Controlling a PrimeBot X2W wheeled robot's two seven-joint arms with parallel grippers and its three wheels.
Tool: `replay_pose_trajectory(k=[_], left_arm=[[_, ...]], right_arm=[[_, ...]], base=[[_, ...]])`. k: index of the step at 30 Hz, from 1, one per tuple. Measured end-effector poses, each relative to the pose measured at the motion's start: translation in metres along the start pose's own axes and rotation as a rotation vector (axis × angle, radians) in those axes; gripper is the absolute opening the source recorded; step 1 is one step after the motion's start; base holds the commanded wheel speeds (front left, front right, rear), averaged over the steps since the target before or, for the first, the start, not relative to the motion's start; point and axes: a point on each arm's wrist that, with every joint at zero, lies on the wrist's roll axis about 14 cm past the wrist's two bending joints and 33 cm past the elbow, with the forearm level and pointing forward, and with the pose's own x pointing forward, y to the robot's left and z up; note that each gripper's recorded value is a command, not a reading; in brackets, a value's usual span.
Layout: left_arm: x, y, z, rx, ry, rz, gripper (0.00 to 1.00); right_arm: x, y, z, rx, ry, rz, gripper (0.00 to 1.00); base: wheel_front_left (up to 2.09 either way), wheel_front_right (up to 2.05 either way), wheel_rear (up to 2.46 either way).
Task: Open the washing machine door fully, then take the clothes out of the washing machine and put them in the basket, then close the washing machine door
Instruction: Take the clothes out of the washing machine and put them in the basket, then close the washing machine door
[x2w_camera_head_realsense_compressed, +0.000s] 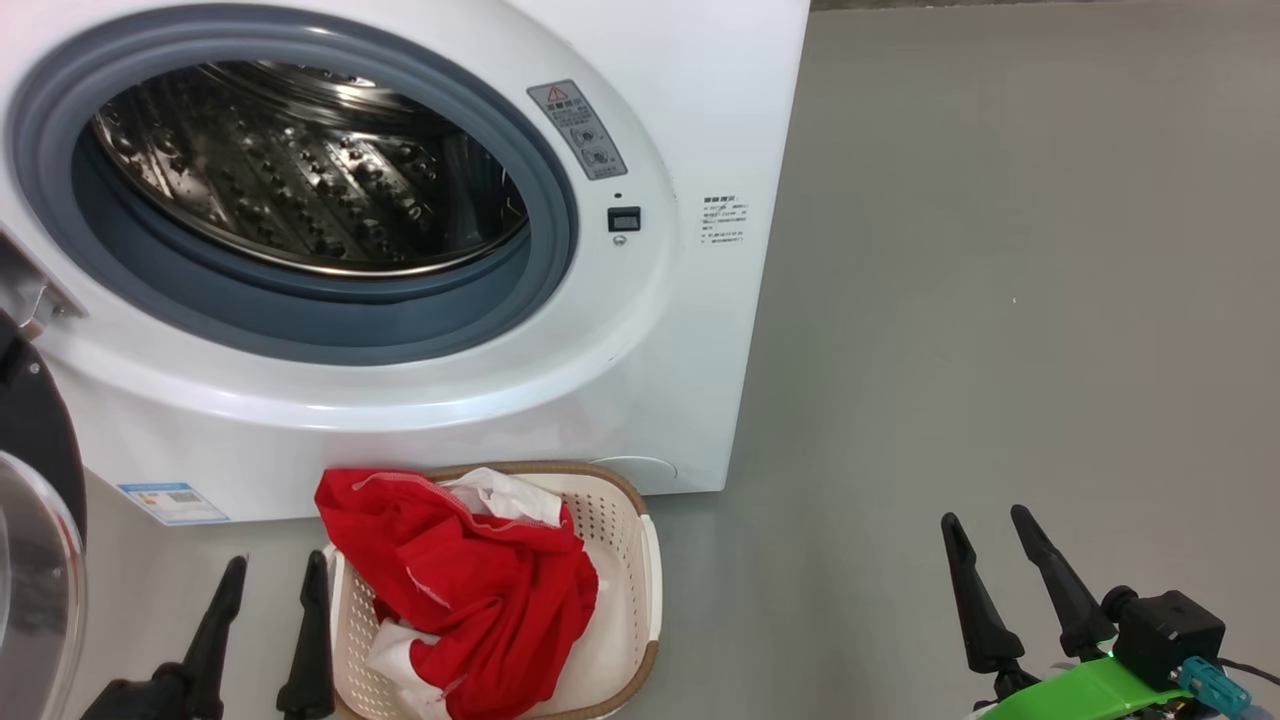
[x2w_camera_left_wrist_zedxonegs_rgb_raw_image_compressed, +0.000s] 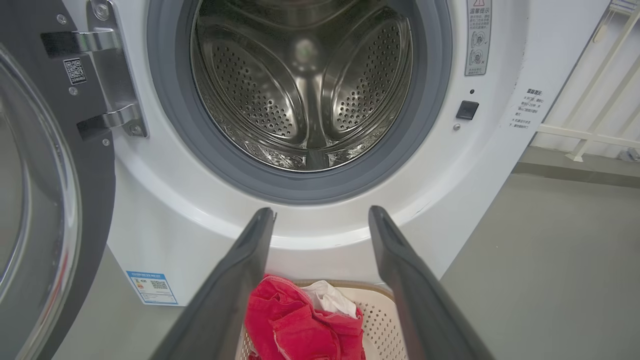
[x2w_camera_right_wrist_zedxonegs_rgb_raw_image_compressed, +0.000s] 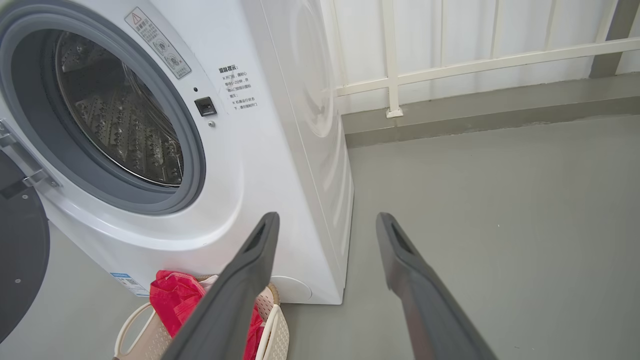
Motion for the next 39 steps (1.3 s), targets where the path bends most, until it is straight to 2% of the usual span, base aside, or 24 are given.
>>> replay_pose_trajectory(k=[23,39], left_arm=[[-0.0036,0.0015,0.0012,-0.012,-0.008,0.020,1.00],[-0.0051,0.0012,0.0059,-0.014,-0.023,0.020,1.00]], right_arm=[[0.0032,-0.0019,0.0007,-0.002,-0.002,-0.005,1.00],[0.0037,0.0021,0.0024,0.001,-0.008,0.006,1.00]], base=[[-0.03,0.03,0.00],[-1.12,1.12,0.00]])
